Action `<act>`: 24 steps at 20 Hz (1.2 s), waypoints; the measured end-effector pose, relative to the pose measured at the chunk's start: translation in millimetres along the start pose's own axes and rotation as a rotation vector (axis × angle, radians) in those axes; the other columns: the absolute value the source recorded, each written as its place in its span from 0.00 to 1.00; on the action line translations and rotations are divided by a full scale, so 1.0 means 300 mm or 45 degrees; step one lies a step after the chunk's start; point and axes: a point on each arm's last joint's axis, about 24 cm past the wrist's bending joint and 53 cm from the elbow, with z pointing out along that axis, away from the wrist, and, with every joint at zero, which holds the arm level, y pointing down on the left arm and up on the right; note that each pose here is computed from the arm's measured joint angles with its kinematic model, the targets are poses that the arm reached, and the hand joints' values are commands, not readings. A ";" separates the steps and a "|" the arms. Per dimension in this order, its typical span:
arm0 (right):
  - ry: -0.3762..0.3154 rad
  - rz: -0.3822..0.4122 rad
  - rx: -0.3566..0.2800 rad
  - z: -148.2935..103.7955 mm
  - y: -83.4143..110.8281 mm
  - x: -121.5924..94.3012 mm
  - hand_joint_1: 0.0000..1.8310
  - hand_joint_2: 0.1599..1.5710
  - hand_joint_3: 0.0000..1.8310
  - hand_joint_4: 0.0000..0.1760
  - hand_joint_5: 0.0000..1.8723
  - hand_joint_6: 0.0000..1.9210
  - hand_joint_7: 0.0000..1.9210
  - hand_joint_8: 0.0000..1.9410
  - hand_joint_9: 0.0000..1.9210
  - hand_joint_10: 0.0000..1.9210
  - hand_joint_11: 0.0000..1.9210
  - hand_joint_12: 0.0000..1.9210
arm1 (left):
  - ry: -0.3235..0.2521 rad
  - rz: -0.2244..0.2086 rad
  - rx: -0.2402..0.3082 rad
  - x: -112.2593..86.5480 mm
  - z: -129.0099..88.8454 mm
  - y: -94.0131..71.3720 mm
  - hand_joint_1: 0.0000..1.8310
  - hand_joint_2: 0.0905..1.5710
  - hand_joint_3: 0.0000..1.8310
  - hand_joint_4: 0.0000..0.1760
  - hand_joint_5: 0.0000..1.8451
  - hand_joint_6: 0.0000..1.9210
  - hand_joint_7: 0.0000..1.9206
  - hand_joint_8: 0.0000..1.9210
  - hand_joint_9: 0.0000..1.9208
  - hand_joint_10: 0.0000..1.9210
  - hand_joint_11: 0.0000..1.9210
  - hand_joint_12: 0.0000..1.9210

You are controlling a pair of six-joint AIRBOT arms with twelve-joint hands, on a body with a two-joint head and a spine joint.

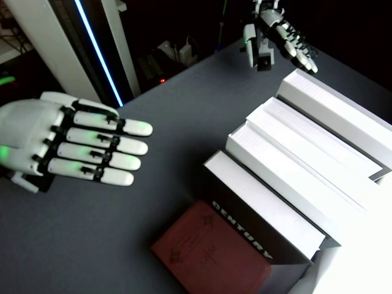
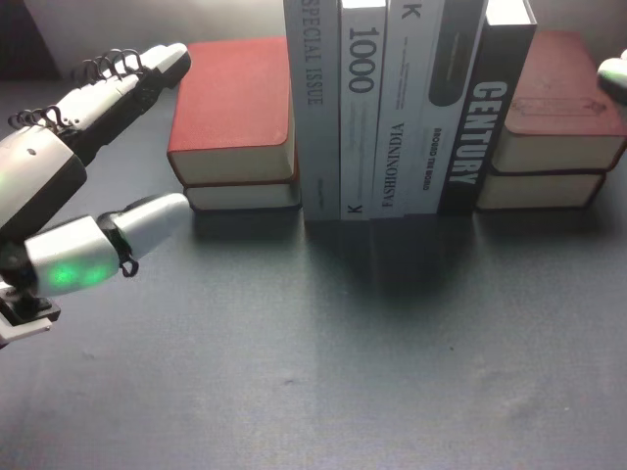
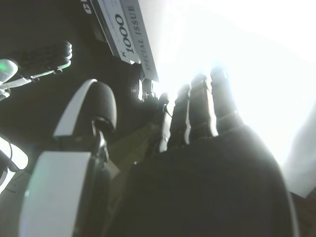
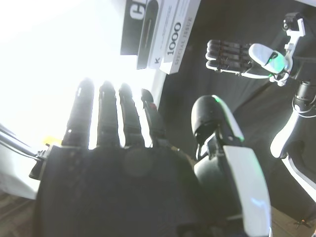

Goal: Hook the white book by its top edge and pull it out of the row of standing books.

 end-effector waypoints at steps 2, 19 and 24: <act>-0.002 0.006 0.005 0.001 -0.006 0.004 0.22 0.95 0.01 0.00 0.02 0.03 0.00 0.00 0.00 0.00 0.00 0.00 | -0.002 0.000 -0.001 -0.001 0.000 0.001 0.11 0.86 0.00 0.22 0.00 0.00 0.00 0.00 0.00 0.00 0.00 0.00; -0.172 -0.002 -0.163 0.223 0.093 -0.124 0.15 0.89 0.00 0.00 0.11 0.04 0.00 0.00 0.00 0.00 0.00 0.00 | 0.006 -0.011 -0.029 0.014 -0.006 0.031 0.14 0.86 0.00 0.31 0.00 0.00 0.00 0.00 0.00 0.00 0.00 0.00; -0.190 -0.007 -0.161 0.336 0.099 -0.144 0.14 0.87 0.00 0.00 0.15 0.04 0.00 0.00 0.00 0.00 0.00 0.00 | 0.001 -0.003 -0.037 0.004 -0.009 0.040 0.17 0.87 0.00 0.34 0.00 0.00 0.00 0.00 0.00 0.00 0.00 0.00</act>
